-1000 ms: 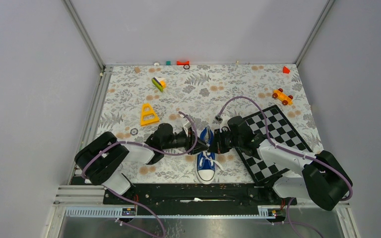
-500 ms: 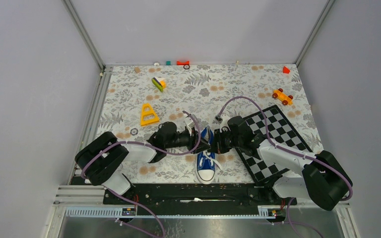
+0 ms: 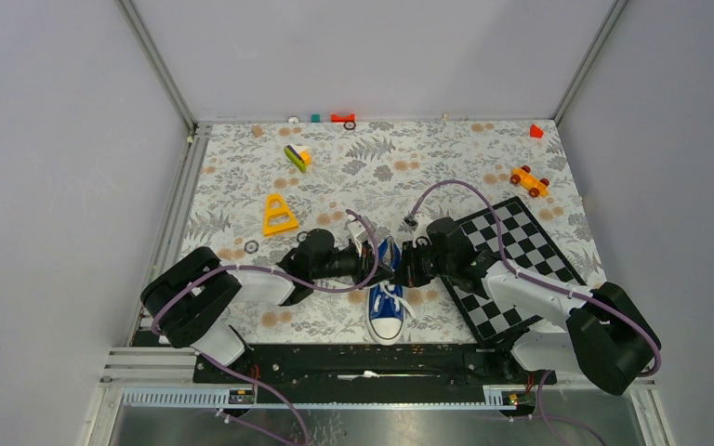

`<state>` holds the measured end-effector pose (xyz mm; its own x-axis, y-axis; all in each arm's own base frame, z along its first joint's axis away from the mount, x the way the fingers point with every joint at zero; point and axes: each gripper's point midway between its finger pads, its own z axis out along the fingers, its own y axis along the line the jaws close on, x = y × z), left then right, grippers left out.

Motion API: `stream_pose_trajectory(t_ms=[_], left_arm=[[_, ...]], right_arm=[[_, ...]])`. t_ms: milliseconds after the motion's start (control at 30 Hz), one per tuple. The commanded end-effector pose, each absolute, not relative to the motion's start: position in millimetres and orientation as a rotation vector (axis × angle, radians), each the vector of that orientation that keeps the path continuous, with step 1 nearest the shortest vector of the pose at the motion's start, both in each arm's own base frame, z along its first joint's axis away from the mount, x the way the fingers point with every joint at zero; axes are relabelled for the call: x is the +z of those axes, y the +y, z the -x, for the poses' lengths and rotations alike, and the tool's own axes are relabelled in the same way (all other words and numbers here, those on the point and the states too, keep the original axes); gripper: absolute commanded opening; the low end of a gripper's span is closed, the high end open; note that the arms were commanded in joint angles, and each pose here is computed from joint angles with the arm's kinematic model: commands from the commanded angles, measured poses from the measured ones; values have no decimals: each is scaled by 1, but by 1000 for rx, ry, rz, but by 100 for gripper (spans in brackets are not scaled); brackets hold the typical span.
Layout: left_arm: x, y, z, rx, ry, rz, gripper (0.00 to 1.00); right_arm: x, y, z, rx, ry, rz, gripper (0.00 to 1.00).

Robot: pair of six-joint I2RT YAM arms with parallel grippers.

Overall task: Tie the shoes
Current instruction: Cross the shoelace with the shoelace.

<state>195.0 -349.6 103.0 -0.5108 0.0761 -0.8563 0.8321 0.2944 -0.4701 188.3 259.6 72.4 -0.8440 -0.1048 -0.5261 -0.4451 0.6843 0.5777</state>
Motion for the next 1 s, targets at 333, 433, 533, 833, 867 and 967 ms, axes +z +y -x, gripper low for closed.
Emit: stream_pose_trajectory(t_ms=[333, 433, 533, 833, 867, 967], left_arm=[[127, -348, -212, -1250, 1724, -708, 0], [128, -347, -212, -1252, 1724, -690, 0], [128, -346, -214, -1248, 1728, -679, 0], [128, -337, -216, -1237, 1726, -642, 0], [129, -337, -217, -1236, 1725, -640, 0], [130, -334, -219, -1231, 1719, -623, 0]], right_arm=[[98, 263, -195, 1034, 2336, 409, 16], [97, 264, -197, 1028, 2338, 403, 21], [97, 264, -199, 1020, 2339, 394, 30], [94, 267, -201, 1021, 2361, 389, 40], [93, 266, -201, 1020, 2365, 387, 40], [90, 265, -199, 1012, 2380, 393, 40]])
